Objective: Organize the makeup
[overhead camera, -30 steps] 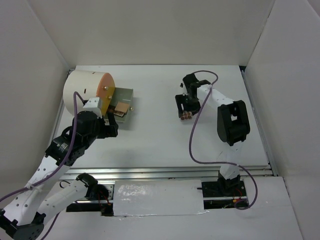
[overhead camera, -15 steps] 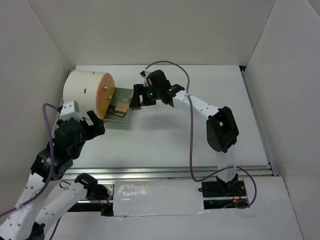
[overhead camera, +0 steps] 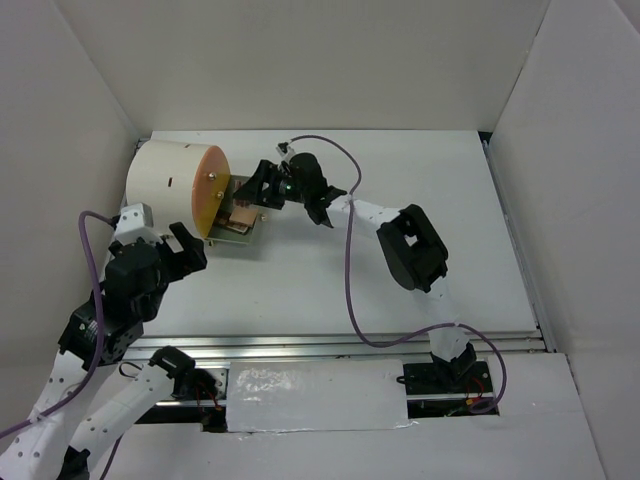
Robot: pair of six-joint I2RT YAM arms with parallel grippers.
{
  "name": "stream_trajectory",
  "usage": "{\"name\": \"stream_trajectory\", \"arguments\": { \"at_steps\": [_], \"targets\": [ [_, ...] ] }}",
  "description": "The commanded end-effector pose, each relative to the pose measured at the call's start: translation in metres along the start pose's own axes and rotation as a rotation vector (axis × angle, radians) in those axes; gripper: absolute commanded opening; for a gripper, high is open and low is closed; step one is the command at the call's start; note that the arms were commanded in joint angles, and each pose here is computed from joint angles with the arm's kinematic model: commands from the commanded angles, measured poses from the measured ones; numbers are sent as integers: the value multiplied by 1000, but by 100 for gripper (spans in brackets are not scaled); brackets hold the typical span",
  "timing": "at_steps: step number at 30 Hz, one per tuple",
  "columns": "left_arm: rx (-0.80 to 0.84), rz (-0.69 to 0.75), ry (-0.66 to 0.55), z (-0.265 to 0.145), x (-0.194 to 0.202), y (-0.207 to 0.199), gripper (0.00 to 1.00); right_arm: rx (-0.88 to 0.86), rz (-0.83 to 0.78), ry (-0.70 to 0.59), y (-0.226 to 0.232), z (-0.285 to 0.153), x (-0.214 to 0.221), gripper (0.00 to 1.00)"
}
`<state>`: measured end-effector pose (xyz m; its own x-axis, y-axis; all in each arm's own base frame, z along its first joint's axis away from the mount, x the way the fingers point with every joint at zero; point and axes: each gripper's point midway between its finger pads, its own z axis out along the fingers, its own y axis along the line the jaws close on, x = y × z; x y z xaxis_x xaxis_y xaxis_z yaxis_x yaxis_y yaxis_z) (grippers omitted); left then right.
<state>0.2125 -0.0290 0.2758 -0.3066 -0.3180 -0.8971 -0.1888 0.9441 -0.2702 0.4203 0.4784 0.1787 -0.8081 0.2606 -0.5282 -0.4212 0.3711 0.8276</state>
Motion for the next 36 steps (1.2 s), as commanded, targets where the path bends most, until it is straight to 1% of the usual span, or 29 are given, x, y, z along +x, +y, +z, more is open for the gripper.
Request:
{"name": "stream_trajectory", "arguments": {
  "at_steps": [1,3,5,9,10,16,18,19,20,22,23,24,26,27,28,29,30,31,32,33,34,35,36],
  "targets": [
    [13,-8,-18,2,-4,-4,99,-104,-39,-109,38,1,-32,61],
    [19,-5,-19,2,-4,-4,99,-98,-49,-100,35,3,-30,64],
    [27,-2,-16,3,-4,-7,99,-110,-53,-77,34,6,-24,75],
    [33,6,-7,4,-2,-8,99,-114,-92,-68,42,7,-26,91],
    [32,6,-8,4,-2,-8,99,-108,-112,-59,46,7,-28,100],
    [26,2,-10,4,-2,-6,99,-69,-131,-63,47,4,-34,100],
    [22,-1,-11,3,-3,-6,99,-75,-138,-92,56,-3,-41,100],
    [17,-1,-9,4,-2,-5,99,-60,-128,-89,50,-5,-37,100],
    [4,-11,-14,4,-3,-4,99,-59,-130,-108,57,-13,-44,100],
    [-17,-20,-12,7,-4,-2,99,23,-104,-139,39,-20,-46,100],
    [-46,-38,-28,7,-10,1,100,54,-103,-161,41,-28,-51,100],
    [-69,-49,-30,7,-13,2,99,174,-79,-187,16,-33,-50,100],
    [-142,-60,-34,9,-27,6,99,267,-48,-215,2,-44,-51,99],
    [-175,-66,-35,10,-32,7,99,339,-24,-201,-19,-51,-39,97],
    [-201,-73,-33,11,-44,3,99,386,-17,-244,-23,-60,-45,95],
    [-231,-75,-47,12,-54,4,100,429,-2,-257,-32,-67,-43,90],
    [-266,-57,-33,20,-57,1,99,471,25,-257,-47,-75,-31,87],
    [-278,-88,-67,14,-77,-2,99,494,30,-292,-49,-83,-36,82],
    [-313,-91,-95,15,-88,0,99,523,35,-287,-58,-88,-28,63],
    [-339,-80,-92,24,-92,-4,99,530,33,-287,-60,-88,-28,53],
    [-342,-100,-131,22,-112,-7,99,547,33,-268,-68,-85,-23,42],
    [-354,-103,-144,26,-120,-8,99,581,35,-240,-77,-85,-16,21],
    [-397,-84,-131,41,-123,-5,100,575,28,-227,-73,-79,-19,15]
  ]
}}
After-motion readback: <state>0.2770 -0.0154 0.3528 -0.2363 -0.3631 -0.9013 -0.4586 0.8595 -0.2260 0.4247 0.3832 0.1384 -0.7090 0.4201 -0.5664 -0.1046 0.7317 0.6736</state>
